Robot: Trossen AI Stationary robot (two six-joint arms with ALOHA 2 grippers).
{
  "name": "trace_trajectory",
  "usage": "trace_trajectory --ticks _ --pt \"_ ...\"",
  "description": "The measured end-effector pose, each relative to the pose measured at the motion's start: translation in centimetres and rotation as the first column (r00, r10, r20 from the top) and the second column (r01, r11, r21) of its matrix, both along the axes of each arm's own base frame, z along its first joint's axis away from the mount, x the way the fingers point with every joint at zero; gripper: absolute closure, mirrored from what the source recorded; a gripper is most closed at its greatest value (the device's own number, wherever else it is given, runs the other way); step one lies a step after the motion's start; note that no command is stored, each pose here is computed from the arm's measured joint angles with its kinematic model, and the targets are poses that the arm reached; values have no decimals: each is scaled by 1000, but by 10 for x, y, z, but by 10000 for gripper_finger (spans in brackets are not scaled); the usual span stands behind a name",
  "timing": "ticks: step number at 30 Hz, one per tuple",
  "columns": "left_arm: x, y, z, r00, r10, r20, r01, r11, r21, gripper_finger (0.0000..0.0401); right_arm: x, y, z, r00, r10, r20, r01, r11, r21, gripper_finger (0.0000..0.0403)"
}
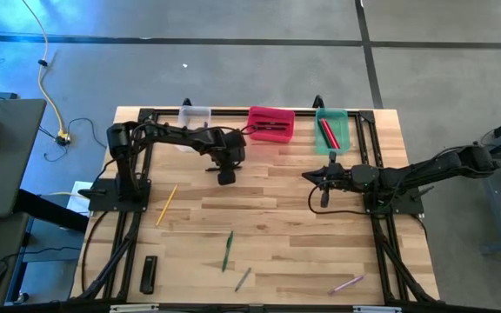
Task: Sort crayons/erasers/pens/pencils in bins
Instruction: Put the black pen into the red bin
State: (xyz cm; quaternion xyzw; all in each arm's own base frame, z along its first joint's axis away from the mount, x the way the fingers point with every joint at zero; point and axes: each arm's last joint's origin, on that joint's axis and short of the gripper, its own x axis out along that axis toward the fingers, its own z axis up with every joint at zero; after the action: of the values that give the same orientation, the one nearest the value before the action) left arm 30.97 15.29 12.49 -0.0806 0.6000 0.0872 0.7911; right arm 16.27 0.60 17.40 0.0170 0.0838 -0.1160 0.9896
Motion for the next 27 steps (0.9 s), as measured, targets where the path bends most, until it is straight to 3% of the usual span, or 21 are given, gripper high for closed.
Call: trace_trajectory --ticks 5,10,16,23,27 --pt "2 1 9 997 27 77 -27 1000 -4 386 0 0 0 1000 -5 8 5 999 33 403" --pt "4 9 23 971 75 229 -44 990 -135 397 0 0 -2 1000 -3 -8 4 999 33 403" --pt "11 10 29 932 72 355 3 978 -207 397 -1 1 -4 999 23 -31 -22 999 47 402" --pt "26 16 43 832 111 543 37 966 -255 397 4 1 -11 998 9 -58 -2 994 108 402" --pt "34 18 51 723 134 677 44 970 -239 397 10 2 -17 998 -3 -66 11 992 128 402"
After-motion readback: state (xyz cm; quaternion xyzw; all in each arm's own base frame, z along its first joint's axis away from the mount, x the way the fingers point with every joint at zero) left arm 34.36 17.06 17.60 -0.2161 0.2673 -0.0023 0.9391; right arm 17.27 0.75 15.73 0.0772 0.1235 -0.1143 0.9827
